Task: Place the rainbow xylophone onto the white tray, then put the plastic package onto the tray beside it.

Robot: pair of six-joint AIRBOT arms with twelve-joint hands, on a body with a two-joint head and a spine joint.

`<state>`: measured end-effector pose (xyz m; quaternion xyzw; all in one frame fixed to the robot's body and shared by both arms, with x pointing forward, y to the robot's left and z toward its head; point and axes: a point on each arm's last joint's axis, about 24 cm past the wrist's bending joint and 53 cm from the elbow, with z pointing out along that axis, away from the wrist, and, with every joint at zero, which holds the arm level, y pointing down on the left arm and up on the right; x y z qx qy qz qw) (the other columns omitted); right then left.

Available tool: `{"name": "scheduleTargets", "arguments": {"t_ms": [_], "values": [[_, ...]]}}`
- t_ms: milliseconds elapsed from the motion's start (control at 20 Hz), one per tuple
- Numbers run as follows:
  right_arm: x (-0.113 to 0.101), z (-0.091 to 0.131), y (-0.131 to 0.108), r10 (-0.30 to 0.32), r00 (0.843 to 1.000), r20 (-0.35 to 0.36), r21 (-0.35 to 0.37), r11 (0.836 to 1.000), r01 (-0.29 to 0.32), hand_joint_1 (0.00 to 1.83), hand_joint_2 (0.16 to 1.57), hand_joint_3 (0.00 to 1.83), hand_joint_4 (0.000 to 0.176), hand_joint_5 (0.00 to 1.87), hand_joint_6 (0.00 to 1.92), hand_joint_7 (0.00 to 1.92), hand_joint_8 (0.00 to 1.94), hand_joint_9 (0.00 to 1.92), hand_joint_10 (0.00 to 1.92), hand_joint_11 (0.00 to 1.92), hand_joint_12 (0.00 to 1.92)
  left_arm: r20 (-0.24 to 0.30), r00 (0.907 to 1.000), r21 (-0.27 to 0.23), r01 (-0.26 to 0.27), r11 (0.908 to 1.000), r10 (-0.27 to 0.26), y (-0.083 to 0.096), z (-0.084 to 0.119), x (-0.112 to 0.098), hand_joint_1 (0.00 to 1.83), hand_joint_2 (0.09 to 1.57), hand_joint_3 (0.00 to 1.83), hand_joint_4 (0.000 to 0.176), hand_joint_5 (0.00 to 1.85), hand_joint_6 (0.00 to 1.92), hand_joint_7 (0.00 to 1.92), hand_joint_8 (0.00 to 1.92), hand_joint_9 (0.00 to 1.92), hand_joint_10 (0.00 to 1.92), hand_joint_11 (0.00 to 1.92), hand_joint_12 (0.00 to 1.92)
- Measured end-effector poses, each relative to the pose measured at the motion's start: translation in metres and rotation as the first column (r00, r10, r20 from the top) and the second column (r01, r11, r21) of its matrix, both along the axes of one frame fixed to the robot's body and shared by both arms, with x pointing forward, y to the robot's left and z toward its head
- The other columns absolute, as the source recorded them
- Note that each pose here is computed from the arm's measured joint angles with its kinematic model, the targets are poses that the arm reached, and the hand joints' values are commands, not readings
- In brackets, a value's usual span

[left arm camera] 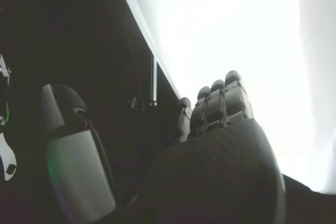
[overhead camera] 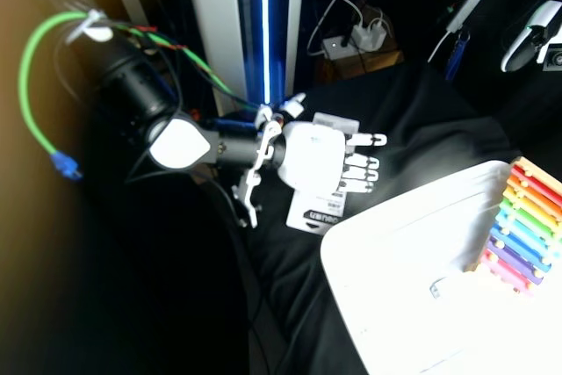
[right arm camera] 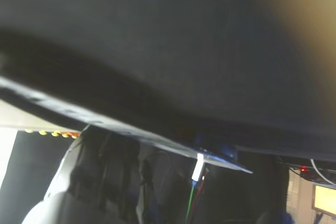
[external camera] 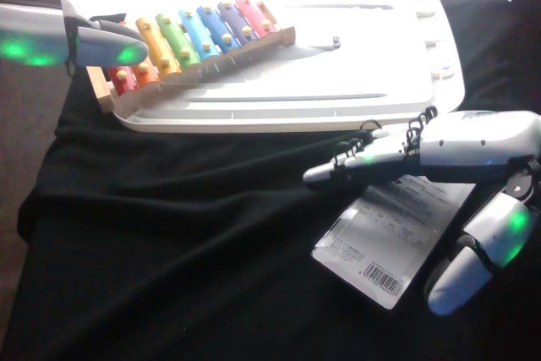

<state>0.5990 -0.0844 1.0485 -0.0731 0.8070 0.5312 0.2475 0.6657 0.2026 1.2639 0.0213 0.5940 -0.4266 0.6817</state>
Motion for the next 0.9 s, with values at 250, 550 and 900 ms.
{"name": "scheduleTargets", "arguments": {"t_ms": [250,550,900], "values": [[-0.006,-0.006,0.002,0.028,0.999,-0.024,-0.019,0.999,-0.029,0.58,0.63,0.0,0.176,0.08,0.0,0.26,0.0,0.23,0.0,0.0,0.65,-0.009,0.9999,0.0,0.013,0.9999,-0.013,-0.007,-0.005,0.0,0.82,0.75,0.0,0.133,0.0,0.0,0.02,0.0,0.0,0.0,0.0,0.0],[-0.009,-0.014,0.0,0.049,0.998,-0.043,-0.055,0.997,-0.051,0.55,0.64,0.0,0.176,0.02,0.0,0.24,0.0,0.18,0.0,0.0,0.48,-0.013,0.9998,-0.002,0.011,0.9999,-0.011,-0.007,-0.006,0.001,0.8,0.74,0.0,0.128,0.0,0.0,0.03,0.0,0.0,0.0,0.0,0.0],[-0.01,-0.015,0.0,0.054,0.997,-0.049,-0.065,0.996,-0.057,1.27,1.0,0.02,0.078,0.49,0.01,0.48,0.01,0.39,0.03,0.18,0.66,-0.012,0.9999,-0.002,0.012,0.9999,-0.012,-0.007,-0.006,0.0,0.81,0.74,0.0,0.133,0.0,0.0,0.03,0.0,0.0,0.0,0.0,0.0]]}}
